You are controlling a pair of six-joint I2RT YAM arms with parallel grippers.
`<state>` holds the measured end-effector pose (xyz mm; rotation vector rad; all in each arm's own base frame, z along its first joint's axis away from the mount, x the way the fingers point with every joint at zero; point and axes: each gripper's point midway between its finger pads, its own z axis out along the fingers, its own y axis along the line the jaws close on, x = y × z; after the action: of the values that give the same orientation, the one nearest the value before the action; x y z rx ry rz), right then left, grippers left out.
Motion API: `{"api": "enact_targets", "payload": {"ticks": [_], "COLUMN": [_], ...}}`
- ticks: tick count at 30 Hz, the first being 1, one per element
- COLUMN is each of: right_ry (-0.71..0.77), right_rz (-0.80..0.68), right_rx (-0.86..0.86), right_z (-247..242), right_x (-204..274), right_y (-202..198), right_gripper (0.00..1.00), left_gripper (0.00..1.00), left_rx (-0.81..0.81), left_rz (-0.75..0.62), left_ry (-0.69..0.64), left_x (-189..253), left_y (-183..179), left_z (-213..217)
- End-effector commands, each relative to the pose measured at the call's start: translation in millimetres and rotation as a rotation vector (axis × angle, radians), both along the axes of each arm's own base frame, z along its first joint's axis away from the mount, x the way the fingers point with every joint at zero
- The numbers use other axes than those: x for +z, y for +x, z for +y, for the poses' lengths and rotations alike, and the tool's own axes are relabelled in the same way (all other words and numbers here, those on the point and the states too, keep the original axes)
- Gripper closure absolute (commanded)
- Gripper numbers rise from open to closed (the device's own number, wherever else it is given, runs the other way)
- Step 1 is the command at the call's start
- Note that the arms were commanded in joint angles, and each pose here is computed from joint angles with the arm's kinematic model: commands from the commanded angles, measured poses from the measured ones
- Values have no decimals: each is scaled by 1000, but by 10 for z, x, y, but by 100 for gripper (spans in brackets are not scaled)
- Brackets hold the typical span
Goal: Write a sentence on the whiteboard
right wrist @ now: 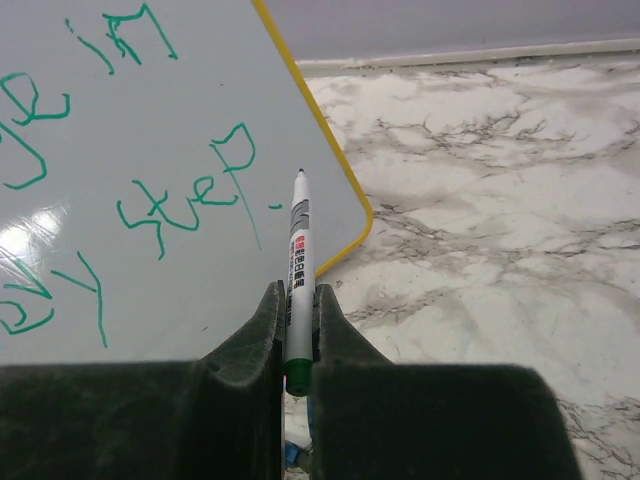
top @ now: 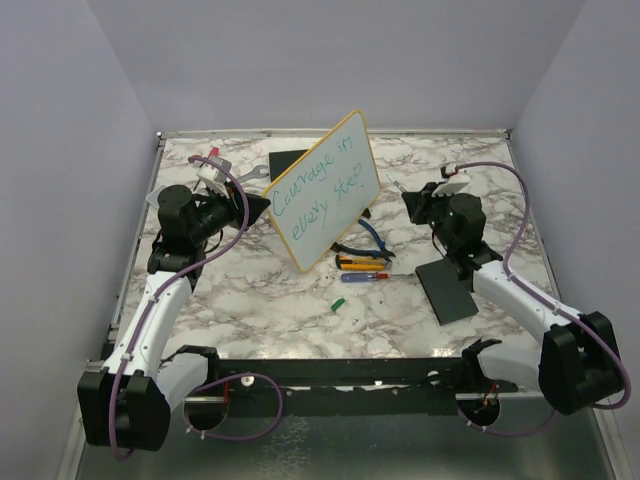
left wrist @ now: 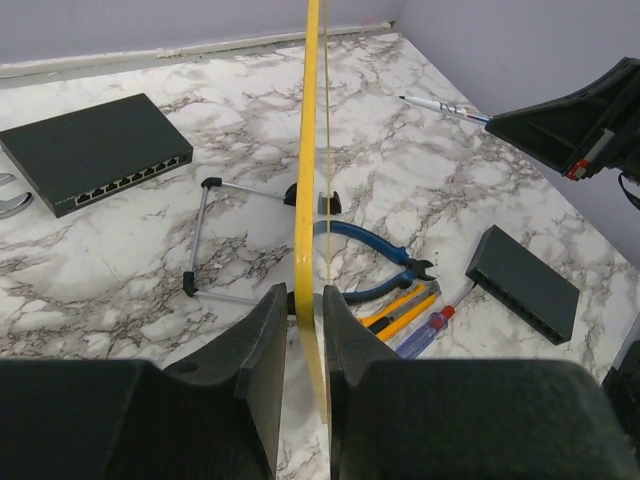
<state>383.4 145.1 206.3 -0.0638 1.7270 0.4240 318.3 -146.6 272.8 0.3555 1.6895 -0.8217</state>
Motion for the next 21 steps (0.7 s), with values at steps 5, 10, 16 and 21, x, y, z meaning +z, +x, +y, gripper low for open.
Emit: {"api": "enact_targets", "payload": {"ticks": [5,10,16,21], "right_ry": [-43,-41,-44,-45], "right_rz": [0,1,-4,-1], "right_rx": [-81,-78,-77,-77], "right_z": [-206,-206,-217,-225], "right_x": [-10,-5,28,30], "right_y": [-84,-100,-127,-151], "right_gripper": [99,100,99,100], "left_gripper": [65,51,27,10], "left_rx": [1,4,22,41], "left_rz": [-22,-27,-46,-70], "left_ry": [5,5,13,22], "left_x": [36,46,76,115], "left_y": [-14,-25,-35,-61], "left_z": [-4,1,32,67]}}
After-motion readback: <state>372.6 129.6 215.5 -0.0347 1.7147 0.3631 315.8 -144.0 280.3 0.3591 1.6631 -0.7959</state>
